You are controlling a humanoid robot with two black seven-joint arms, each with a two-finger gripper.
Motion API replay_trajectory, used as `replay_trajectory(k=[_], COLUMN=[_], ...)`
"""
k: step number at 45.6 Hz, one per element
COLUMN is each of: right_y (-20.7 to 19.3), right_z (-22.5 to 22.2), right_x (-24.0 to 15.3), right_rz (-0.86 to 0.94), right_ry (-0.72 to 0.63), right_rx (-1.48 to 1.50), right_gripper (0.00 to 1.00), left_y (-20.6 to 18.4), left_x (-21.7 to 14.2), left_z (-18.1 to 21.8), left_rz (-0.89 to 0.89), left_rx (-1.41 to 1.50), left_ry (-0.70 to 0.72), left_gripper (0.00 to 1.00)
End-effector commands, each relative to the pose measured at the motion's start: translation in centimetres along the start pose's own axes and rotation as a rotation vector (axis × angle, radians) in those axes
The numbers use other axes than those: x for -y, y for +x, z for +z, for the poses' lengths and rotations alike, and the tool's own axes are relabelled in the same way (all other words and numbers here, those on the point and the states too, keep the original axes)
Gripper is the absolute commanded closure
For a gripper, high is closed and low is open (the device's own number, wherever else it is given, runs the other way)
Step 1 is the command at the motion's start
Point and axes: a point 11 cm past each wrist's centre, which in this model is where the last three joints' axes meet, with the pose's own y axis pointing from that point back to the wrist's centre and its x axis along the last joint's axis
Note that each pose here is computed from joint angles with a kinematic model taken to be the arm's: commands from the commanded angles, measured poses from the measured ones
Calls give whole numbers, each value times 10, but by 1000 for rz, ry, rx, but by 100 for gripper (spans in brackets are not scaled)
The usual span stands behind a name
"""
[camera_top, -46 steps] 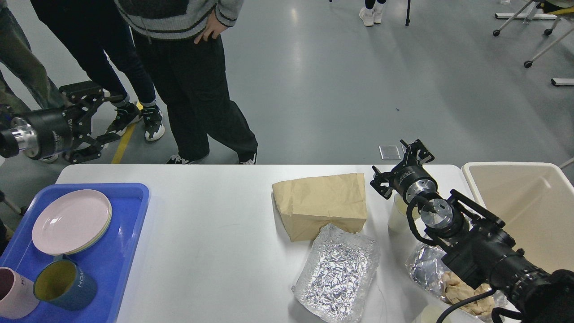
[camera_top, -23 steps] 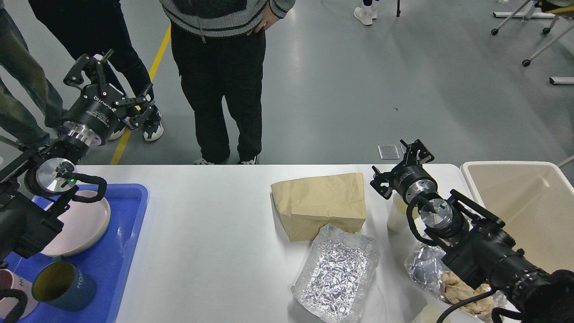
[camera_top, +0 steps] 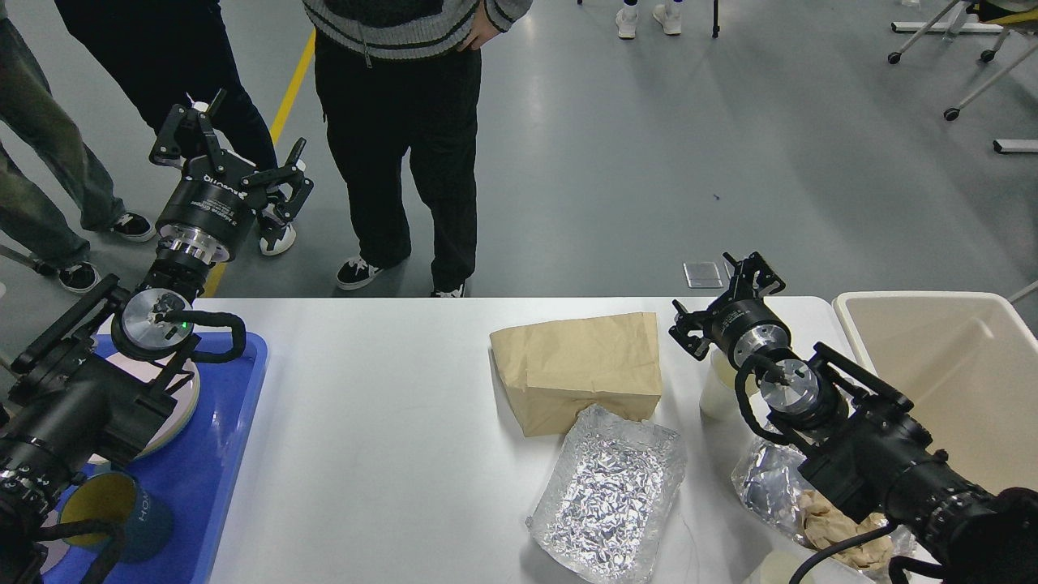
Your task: Tidy desktop
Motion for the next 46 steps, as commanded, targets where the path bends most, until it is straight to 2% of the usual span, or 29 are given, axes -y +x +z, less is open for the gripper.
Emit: replay_trajectory(k=[1, 13, 23, 35, 46], right_y=[0, 0, 0, 0, 0], right_z=[1, 0, 1, 0, 1], right_x=[0, 0, 0, 0, 0], right_rz=[0, 0, -1, 0, 0], right_ry=[-1, 0, -1, 0, -1], right_rx=[1, 0, 1, 0, 1], right_gripper=[0, 0, 0, 0, 0], left_y=[0, 2, 26, 25, 39], left_x=[-1, -16, -53, -55, -60], left_z=[-11, -95, -127, -135, -133], left_rz=[3, 40, 102, 108, 152], left_rx=[-13, -131, -175, -190, -177], left_ry=[15, 111, 153, 159, 155], left_gripper=[4, 4, 4, 4, 4])
